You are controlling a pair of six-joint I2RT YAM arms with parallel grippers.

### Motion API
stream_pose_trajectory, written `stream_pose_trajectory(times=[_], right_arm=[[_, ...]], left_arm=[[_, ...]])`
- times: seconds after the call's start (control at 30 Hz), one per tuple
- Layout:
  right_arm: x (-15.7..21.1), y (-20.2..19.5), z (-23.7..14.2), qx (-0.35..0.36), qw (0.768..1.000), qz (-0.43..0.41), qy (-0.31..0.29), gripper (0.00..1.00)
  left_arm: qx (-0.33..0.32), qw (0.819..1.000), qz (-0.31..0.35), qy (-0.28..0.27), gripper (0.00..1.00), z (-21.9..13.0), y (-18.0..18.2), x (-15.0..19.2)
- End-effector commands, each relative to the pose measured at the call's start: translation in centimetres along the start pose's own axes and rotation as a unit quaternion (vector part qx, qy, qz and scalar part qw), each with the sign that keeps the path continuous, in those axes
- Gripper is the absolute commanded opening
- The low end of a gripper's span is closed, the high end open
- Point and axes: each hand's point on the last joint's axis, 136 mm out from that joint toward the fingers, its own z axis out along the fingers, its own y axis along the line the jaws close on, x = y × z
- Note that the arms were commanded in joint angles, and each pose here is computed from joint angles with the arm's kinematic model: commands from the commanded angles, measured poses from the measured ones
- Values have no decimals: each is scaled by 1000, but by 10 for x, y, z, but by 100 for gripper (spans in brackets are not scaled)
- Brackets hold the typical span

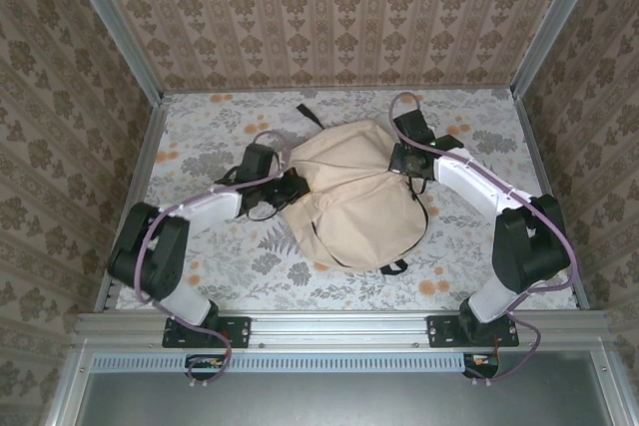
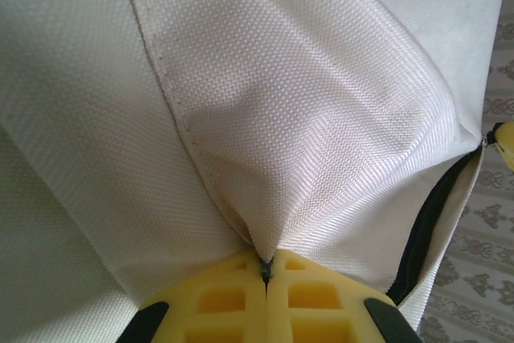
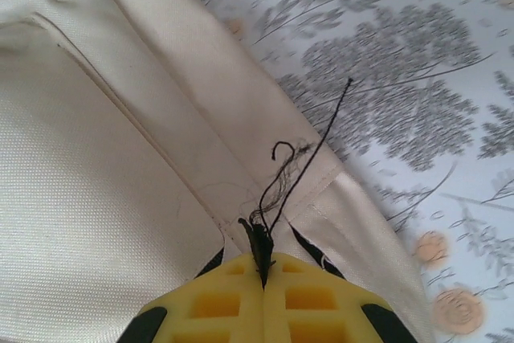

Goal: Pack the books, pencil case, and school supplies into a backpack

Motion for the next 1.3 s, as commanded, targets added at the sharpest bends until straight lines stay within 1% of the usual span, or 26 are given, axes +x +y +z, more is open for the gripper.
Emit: stream_pose_trajectory(times=[0.0, 0.07, 0.23, 0.3, 0.33, 0.37, 0.4, 0.47, 0.53, 0.57, 0.67, 0.7, 0.77, 0.87, 0.97, 1.0, 1.1, 1.17, 1.27], right_arm=[[-24, -23, 0, 16, 999, 14, -36, 0], [-25, -15, 7, -9, 1000, 7, -26, 0], [-26, 7, 19, -54, 998, -12, -7, 0], [-28, 11, 17, -62, 998, -18, -4, 5], [-29, 12, 13, -64, 998, -22, -5, 12], [-31, 12, 8, -64, 998, -24, -8, 22], [-34, 11, 2, -64, 998, -25, -13, 35], [-41, 6, -17, -64, 997, -27, -39, 62], [-48, -4, -36, -53, 996, -27, -70, 78], [-53, -12, -45, -39, 995, -26, -90, 84], [-65, -47, -67, 35, 988, -18, -150, 98], [-70, -58, -79, 54, 983, -12, -175, 100], [-74, -84, -90, 102, 972, -6, -210, 100], [-73, -117, -98, 154, 957, 11, -245, 100], [-66, -144, -95, 186, 946, 31, -264, 100], [-61, -152, -91, 192, 944, 39, -264, 100], [-52, -164, -82, 195, 937, 36, -287, 100], [-45, -170, -75, 193, 935, 40, -294, 100], [-32, -171, -53, 172, 942, 18, -287, 100]], left_arm=[[-20, 998, 48, -38, 0, 12, -10, -34], [-24, 997, 60, -43, 0, 22, -16, -52], [-21, 996, 80, -40, 0, 42, -27, -84], [-20, 995, 86, -39, 0, 45, -29, -91], [-19, 995, 90, -40, 0, 43, -32, -93], [-23, 994, 93, -46, 8, 37, -31, -98], [-29, 994, 94, -55, 17, 28, -30, -105], [-44, 990, 112, -69, 38, 10, -34, -107], [-72, 985, 129, -88, 50, -13, -33, -110], [-92, 982, 134, -100, 55, -26, -29, -111], [-146, 970, 137, -136, 65, -65, -12, -119], [-161, 967, 135, -147, 68, -76, -5, -120], [-196, 956, 133, -172, 78, -103, 12, -125], [-253, 937, 118, -210, 90, -140, 42, -128], [-290, 919, 102, -245, 98, -168, 66, -131], [-308, 910, 98, -259, 100, -178, 76, -130], [-357, 881, 73, -302, 100, -209, 106, -129], [-391, 858, 18, -332, 100, -231, 135, -122], [-392, 848, -34, -355, 100, -249, 169, -110]])
